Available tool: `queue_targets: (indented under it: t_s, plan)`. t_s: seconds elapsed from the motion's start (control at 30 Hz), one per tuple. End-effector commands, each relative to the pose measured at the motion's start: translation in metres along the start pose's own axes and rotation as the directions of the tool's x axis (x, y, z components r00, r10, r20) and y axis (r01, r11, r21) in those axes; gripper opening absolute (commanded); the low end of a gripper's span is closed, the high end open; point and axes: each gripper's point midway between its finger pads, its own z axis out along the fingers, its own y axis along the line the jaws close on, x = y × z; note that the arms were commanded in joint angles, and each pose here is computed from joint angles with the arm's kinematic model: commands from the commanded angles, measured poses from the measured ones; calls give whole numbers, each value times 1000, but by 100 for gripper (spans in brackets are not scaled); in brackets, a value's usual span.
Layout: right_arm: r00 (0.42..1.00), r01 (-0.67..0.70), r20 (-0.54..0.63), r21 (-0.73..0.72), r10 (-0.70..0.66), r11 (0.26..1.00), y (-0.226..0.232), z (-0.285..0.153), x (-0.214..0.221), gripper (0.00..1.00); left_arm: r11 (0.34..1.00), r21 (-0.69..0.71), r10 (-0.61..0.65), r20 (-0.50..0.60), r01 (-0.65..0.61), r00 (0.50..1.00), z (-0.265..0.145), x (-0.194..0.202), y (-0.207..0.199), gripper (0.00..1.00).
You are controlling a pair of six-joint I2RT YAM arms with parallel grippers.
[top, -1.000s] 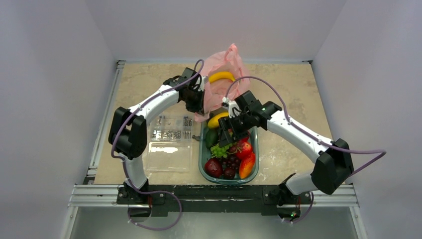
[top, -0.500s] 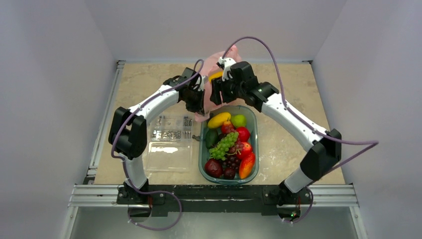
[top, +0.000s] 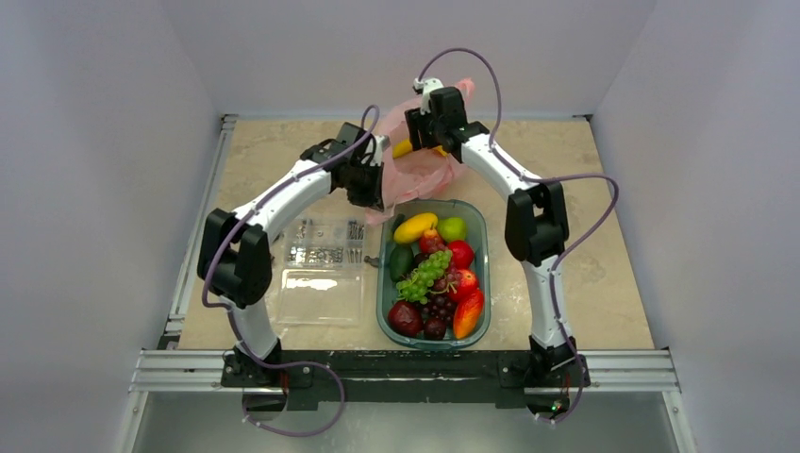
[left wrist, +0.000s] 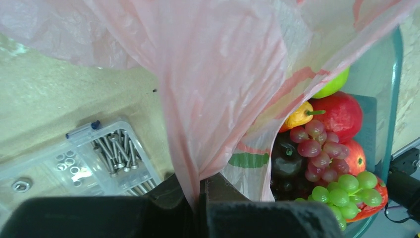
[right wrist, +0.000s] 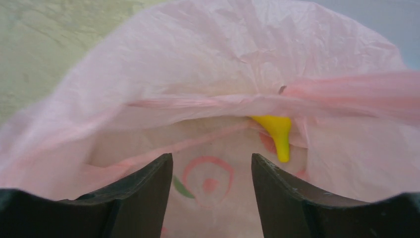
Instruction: Take the fake fruits out of the plastic bag
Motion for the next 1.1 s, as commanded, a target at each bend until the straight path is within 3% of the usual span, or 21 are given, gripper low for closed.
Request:
queue_targets:
  t_s: [0.0,0.3,0.53,0.67,0.83,1.07]
  plan:
    - [994,83,60,58,-86,995,-11,4,-24,63,999,31,26,168,-32,985,-41,-43,-5,0]
    - [994,92,59,87,-97,992,-32,38,-10,71,994,54,62,395,-91,916,-115,-137,-41,0]
    - [996,53,75,20,-54,998,-19,35,0,73,929,256,86,555,-269,827,-179,-178,-115,0]
    - [993,84,86,-20,-82,996,-13,36,3,81,933,279,64,494,-228,867,-156,-159,-107,0]
    - [985,147,110,-112,-135,983,3,41,3,94,970,173,92,385,-169,919,-111,-134,-68,0]
    - [970,238,97,-161,-225,958,11,49,4,99,992,46,93,370,-119,924,-101,-109,-32,0]
